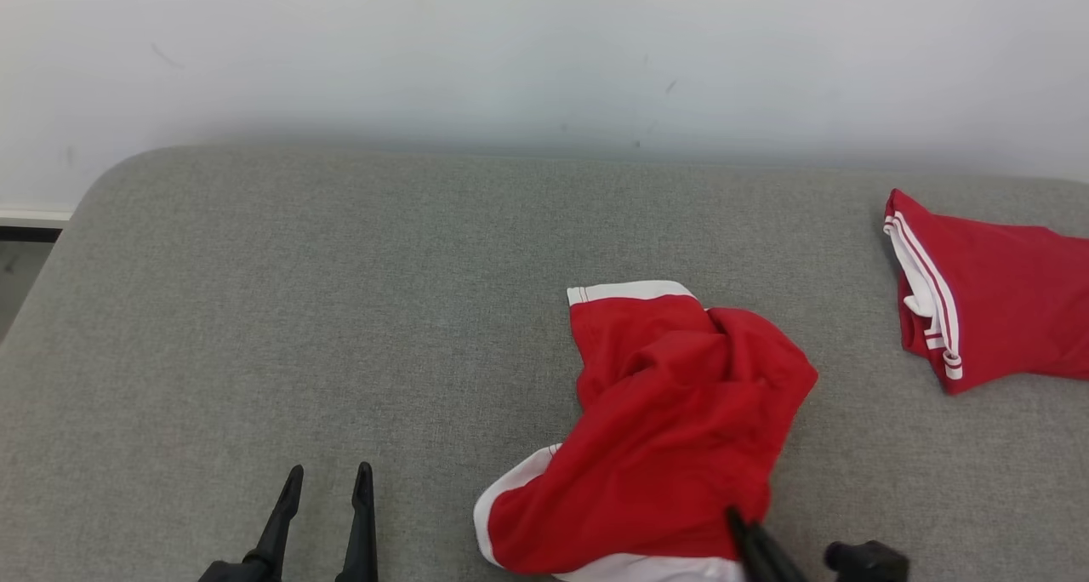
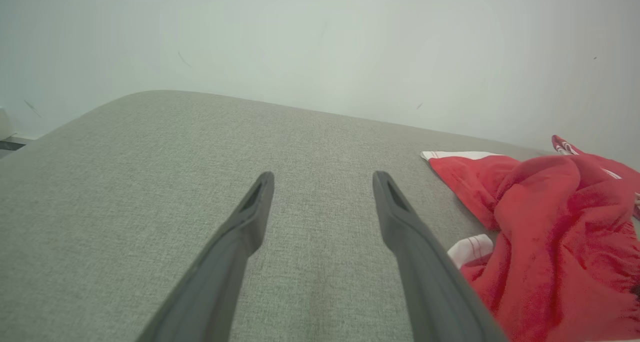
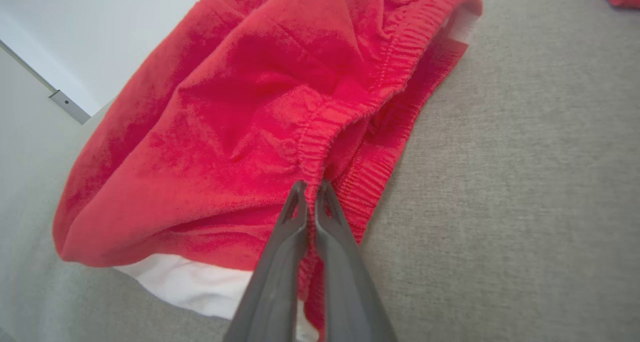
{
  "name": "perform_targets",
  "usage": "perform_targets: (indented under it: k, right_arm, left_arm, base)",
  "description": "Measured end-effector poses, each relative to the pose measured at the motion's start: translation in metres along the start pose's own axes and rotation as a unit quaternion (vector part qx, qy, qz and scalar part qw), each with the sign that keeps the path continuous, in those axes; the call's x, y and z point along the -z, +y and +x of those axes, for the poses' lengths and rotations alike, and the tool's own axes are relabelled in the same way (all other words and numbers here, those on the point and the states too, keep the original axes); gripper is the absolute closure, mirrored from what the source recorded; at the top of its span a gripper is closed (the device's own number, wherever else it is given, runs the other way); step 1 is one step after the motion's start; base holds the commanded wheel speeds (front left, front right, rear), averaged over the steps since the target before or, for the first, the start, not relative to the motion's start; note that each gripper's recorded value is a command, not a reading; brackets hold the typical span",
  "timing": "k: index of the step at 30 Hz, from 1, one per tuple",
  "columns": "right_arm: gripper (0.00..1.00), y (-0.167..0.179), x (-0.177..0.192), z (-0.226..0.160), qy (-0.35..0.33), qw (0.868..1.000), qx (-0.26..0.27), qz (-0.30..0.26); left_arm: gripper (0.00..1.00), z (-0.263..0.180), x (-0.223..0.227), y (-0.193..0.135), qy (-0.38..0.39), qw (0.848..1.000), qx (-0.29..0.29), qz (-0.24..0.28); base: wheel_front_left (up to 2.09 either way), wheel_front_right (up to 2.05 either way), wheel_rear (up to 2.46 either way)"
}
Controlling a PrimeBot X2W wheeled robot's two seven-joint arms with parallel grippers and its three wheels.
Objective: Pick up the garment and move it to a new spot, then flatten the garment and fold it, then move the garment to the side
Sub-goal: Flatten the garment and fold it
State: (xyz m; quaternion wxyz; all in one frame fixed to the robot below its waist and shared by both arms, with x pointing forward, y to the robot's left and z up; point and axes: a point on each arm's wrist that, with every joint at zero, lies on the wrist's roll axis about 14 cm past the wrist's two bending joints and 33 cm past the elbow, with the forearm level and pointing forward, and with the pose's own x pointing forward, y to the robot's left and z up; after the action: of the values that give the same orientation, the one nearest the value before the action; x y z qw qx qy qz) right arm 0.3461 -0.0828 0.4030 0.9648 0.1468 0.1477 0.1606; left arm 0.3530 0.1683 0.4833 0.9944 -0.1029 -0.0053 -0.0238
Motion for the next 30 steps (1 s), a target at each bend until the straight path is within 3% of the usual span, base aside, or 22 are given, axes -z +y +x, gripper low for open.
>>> perform_targets:
  k: [6,12,13,14,21,30]
  right_arm:
    - [1.00,-0.049,-0.033,-0.013,-0.049,0.997,0.065,-0.020]
    - [1.00,-0.082,-0.021,-0.044,-0.030,0.993,0.111,-0.036]
    - [0.71,-0.085,-0.017,-0.047,-0.025,0.992,0.115,-0.036]
    - [0.01,-0.086,-0.018,-0.048,-0.026,0.992,0.117,-0.036]
    - [0.00,-0.084,-0.062,-0.045,-0.098,0.986,0.124,-0.049]
    - [0.00,-0.071,-0.060,-0.050,-0.106,0.986,0.120,-0.041]
  left_arm:
    - [0.00,0.000,0.008,0.000,0.012,1.000,-0.001,-0.005]
    - [0.00,0.002,0.017,-0.013,0.026,0.999,0.021,-0.009]
    - [0.00,0.003,0.018,-0.016,0.028,0.999,0.026,-0.009]
    - [0.00,0.004,0.020,-0.020,0.031,0.999,0.032,-0.010]
    - [0.00,0.010,0.033,-0.056,0.052,0.994,0.096,-0.008]
    - [0.00,0.002,0.074,-0.109,0.125,0.974,0.187,-0.004]
  base:
    - [0.00,0.00,0.00]
    - [0.00,0.00,0.00]
    - [0.00,0.00,0.00]
    - [0.00,0.00,0.00]
    - [0.00,0.00,0.00]
    - [0.00,0.00,0.00]
